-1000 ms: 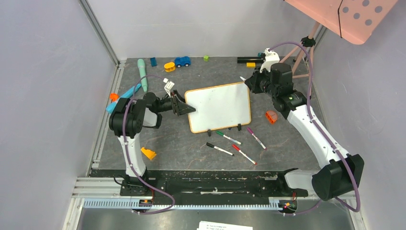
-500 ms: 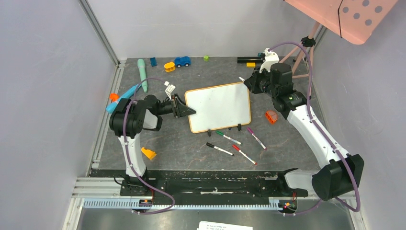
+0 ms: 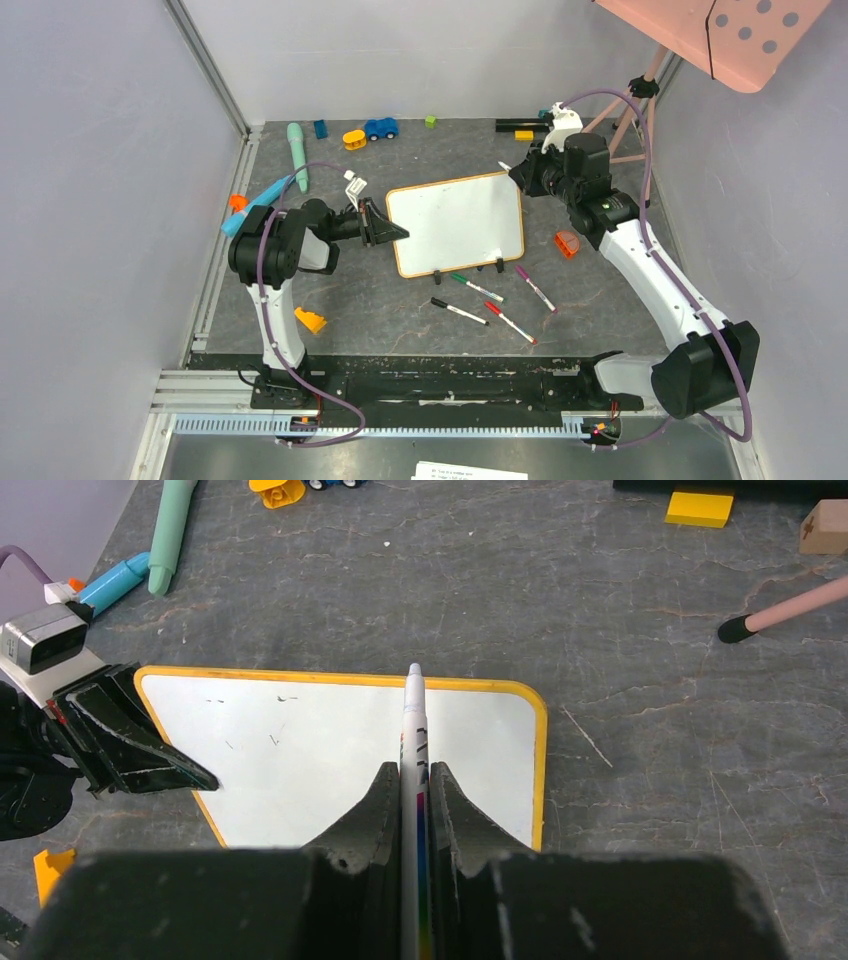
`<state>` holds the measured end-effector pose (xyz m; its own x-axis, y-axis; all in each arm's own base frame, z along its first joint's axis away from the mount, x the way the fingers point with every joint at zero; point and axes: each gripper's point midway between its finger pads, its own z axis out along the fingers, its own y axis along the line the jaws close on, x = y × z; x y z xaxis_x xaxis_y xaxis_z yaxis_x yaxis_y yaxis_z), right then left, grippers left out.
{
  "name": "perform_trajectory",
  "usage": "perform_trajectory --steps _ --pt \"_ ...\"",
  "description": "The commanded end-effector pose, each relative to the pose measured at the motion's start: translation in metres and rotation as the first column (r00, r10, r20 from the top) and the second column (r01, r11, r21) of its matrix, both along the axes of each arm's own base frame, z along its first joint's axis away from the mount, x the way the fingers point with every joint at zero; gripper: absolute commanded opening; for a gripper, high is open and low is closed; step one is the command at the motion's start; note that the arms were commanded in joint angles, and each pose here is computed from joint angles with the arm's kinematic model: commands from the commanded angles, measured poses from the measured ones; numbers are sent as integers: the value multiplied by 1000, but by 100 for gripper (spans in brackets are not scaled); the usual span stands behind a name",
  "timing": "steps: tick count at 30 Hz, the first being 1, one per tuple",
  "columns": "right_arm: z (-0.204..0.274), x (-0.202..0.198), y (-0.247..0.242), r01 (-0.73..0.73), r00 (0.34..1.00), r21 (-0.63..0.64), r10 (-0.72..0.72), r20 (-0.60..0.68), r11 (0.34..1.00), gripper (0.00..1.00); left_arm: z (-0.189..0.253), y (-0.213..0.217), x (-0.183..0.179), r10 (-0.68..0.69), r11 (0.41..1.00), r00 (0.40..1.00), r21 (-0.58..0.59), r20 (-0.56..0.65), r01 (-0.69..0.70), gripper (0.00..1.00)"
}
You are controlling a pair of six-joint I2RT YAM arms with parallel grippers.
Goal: Write a sentence on the whiteboard
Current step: Hold the whiteboard on the whiteboard stand, then write a sentence on the whiteboard.
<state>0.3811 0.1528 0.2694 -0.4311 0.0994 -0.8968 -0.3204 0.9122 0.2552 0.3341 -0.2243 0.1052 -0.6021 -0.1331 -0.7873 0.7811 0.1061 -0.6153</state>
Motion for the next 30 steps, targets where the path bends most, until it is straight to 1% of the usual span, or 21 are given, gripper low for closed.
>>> perform_trajectory --steps 1,3,8,9,11,13,18,20,21,22,24,28,30 --pt "21 1 2 7 998 33 -9 67 999 0 22 -3 -5 -35 999 986 -4 164 36 9" --pt "24 2 4 3 997 42 -6 73 999 0 21 -3 -5 -36 999 986 -4 162 37 2" --pt "26 7 3 65 997 41 -66 31 997 0 19 -3 -6 -36 999 988 -4 150 38 2" --pt "26 8 -2 111 993 42 -113 26 993 0 18 -3 -5 -36 999 988 -4 148 37 2" --pt "27 9 -23 256 966 70 -257 14 964 0 18 -3 -6 -38 999 988 -4 147 39 2" --pt "31 6 -31 290 955 83 -294 41 954 0 17 -3 -8 -40 999 988 -2 146 40 2" --pt "27 -1 -31 258 965 81 -261 32 963 0 18 -3 -9 -42 999 987 0 156 43 2" --pt "20 -6 -40 297 954 81 -300 24 951 0 18 -2 -10 -42 999 986 1 160 42 2" --pt "22 -9 -47 335 940 98 -340 36 937 0 18 -3 -10 -42 999 986 1 162 43 2" --pt "24 -13 -50 335 937 112 -343 66 936 0 18 -3 -10 -41 999 986 1 164 42 2" --pt "28 -18 -48 290 945 106 -302 128 951 0 19 -2 -10 -41 999 985 1 167 41 2" --pt "26 -17 -49 279 953 52 -283 112 959 0 19 -3 -8 -46 999 985 1 164 46 2" --pt "25 -17 -45 256 960 44 -260 108 966 0 19 -3 -8 -46 999 985 1 167 46 2"
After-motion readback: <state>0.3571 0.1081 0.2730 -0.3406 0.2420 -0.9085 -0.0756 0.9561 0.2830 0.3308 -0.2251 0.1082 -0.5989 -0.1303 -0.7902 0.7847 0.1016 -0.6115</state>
